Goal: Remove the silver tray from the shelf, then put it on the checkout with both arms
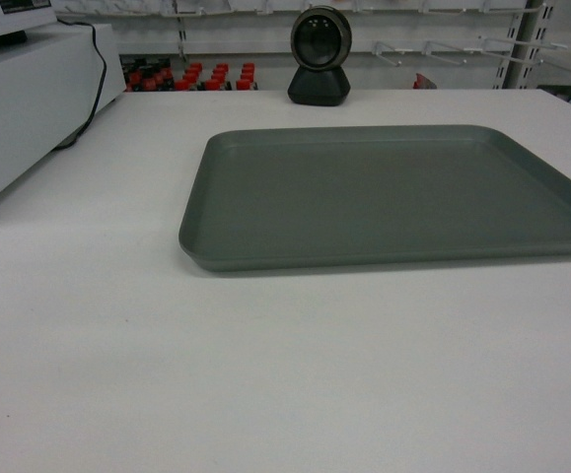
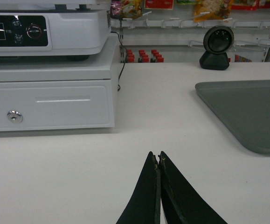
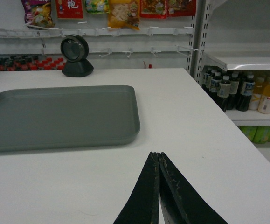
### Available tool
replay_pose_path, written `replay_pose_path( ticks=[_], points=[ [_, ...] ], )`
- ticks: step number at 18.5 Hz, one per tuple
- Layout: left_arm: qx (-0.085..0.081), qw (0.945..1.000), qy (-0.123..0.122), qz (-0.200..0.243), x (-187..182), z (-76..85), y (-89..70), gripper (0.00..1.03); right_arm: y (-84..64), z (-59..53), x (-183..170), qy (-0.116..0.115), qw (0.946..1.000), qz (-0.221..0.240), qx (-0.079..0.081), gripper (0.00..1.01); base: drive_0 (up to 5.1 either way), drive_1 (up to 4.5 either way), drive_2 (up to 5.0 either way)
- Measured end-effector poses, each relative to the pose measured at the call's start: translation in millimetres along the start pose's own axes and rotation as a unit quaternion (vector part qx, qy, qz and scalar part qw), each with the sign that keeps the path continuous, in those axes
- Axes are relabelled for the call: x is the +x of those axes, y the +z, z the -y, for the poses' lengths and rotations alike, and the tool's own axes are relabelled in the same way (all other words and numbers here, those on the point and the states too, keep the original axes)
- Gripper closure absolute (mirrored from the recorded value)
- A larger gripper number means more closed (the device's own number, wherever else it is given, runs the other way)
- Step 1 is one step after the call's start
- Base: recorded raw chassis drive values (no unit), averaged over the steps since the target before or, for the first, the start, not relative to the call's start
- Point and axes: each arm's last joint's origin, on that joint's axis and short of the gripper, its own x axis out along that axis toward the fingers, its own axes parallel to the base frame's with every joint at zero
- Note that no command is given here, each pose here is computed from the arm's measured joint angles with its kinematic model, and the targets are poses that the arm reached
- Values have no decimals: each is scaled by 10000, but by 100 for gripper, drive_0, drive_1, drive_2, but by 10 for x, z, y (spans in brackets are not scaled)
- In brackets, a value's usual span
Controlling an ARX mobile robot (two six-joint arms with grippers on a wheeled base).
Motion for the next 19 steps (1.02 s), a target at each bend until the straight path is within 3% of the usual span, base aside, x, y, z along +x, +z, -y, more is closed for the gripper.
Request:
replay_pose_path(
  ticks=[3,5,7,14,19],
  points=[
    [2,10000,0,11,-27,0,0,102,-20,0,0,-2,10000,-92,2,100,0,0,0],
    [2,9996,-5,-267,-94,-1,-63,102,-20,0,0,-4,10000,-95,4,100,0,0,0],
    [4,10000,13,14,-138,-1,-6,102,-21,0,0,-3,10000,-99,2,100,0,0,0],
    [4,10000,7,-69,-134,-2,-36,102,-21,0,0,-4,10000,-97,0,99,0,0,0],
    [2,10000,7,-69,-134,-2,-36,55,-21,0,0,-4,10000,-97,2,49,0,0,0]
  ],
)
